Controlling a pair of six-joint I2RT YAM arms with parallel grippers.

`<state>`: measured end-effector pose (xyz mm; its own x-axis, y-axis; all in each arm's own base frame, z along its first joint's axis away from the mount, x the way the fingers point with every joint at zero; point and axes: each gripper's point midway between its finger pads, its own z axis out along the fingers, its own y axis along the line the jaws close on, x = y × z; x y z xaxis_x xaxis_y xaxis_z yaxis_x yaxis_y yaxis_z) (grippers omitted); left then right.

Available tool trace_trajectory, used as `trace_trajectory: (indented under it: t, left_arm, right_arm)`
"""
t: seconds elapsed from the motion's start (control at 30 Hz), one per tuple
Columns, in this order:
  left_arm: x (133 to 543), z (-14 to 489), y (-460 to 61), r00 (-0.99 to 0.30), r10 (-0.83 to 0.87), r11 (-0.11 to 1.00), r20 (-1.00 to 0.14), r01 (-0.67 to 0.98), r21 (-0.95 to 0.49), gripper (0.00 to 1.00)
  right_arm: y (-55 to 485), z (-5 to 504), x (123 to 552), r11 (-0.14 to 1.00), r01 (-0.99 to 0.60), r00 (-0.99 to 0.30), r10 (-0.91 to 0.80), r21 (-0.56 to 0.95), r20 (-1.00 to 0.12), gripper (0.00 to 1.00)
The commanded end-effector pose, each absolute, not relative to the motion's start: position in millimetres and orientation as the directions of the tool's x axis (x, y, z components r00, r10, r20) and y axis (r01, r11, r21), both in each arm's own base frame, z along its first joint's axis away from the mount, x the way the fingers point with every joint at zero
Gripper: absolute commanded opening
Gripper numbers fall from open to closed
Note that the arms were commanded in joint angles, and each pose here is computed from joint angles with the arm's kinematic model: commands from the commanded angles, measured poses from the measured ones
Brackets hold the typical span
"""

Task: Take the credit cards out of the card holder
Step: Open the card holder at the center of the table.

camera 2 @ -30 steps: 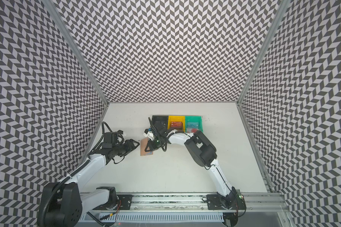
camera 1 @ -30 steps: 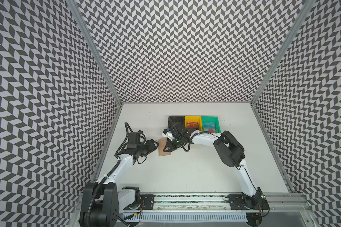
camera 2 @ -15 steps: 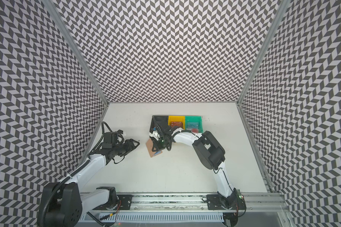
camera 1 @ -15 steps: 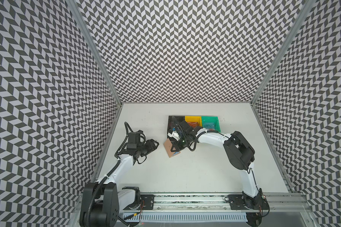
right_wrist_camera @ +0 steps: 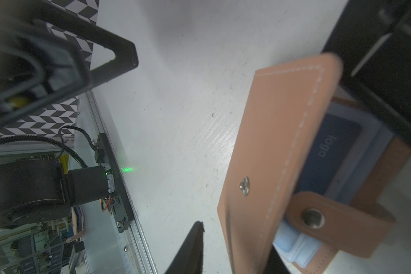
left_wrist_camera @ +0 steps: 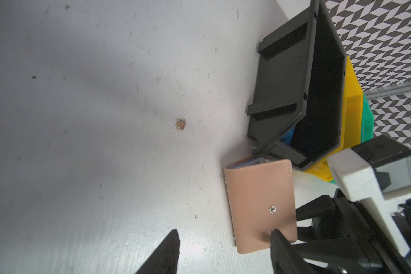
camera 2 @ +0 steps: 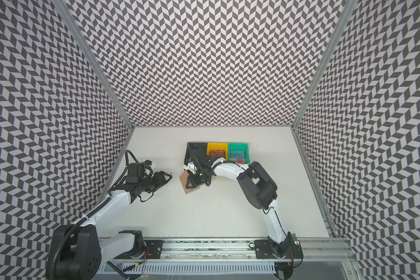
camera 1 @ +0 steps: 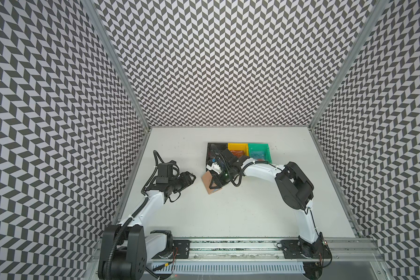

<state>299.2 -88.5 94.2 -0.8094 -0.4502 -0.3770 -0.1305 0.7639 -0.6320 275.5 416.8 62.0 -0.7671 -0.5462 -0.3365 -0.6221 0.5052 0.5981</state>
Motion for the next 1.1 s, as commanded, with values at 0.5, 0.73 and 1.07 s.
trace_trajectory:
  t: [0.5, 0.73, 1.07]
  left_arm:
    - [318.3, 106.2, -101.7, -0.806, -0.462, 0.709, -0.37, -0.085, -0.701, 0.63]
    - [317.5, 102.6, -110.4, -0.818, -0.454, 0.691, -0.352, -0.074, -0.719, 0.65]
    - [320.5, 92.1, -118.7, -0.835, -0.448, 0.67, -0.32, -0.077, -0.738, 0.68]
  right_arm:
    - [452.7, 57.8, 253.7, 0.458, -0.728, -0.672, -0.624, 0.51, -0.399, 0.16]
    - [452.9, 64.6, 255.6, 0.459, -0.74, -0.663, -0.621, 0.492, -0.418, 0.15]
    - [454.5, 69.2, 253.1, 0.437, -0.759, -0.643, -0.617, 0.483, -0.453, 0.15]
